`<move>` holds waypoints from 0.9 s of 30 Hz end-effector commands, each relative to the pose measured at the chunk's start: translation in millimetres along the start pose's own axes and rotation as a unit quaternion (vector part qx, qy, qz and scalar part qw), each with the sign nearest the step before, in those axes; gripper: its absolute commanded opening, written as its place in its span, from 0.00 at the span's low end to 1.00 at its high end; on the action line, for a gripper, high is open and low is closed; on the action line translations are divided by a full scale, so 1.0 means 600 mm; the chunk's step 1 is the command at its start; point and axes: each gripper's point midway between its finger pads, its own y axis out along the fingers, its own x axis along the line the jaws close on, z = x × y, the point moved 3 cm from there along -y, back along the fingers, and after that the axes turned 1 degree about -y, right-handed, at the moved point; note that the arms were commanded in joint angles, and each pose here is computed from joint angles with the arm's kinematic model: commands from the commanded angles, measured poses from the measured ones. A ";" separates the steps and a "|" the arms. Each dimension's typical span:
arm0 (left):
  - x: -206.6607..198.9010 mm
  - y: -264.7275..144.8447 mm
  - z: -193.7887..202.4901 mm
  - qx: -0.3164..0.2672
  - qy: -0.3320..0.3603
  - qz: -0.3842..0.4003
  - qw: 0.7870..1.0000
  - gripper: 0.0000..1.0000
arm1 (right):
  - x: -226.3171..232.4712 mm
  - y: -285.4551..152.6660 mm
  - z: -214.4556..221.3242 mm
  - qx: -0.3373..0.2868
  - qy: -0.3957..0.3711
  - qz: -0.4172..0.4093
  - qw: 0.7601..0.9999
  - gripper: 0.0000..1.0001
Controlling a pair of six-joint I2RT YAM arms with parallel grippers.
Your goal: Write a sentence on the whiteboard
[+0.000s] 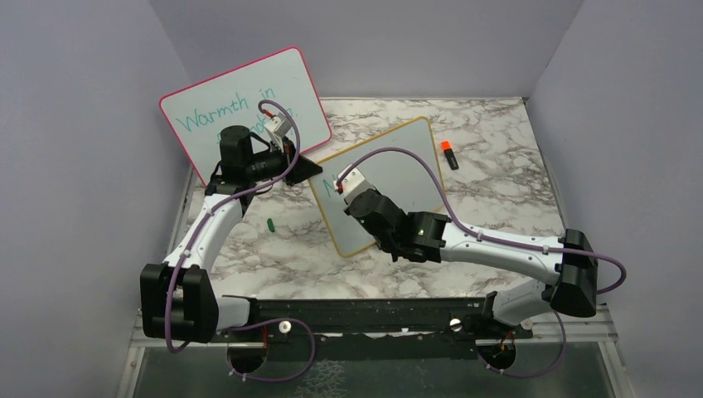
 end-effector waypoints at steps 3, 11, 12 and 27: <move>0.013 0.009 0.036 0.034 -0.009 -0.014 0.999 0.00 | -0.016 0.004 -0.015 -0.016 0.002 0.022 1.000 0.00; 0.013 0.009 0.035 0.034 -0.007 -0.013 0.999 0.00 | -0.025 0.008 -0.033 -0.030 0.002 0.030 0.999 0.00; 0.012 0.009 0.035 0.034 -0.007 -0.013 0.999 0.00 | -0.026 0.008 -0.035 -0.031 0.003 0.030 0.999 0.00; 0.015 0.011 0.037 0.036 -0.008 -0.013 0.999 0.00 | -0.031 0.014 -0.045 -0.037 0.002 0.030 0.999 0.00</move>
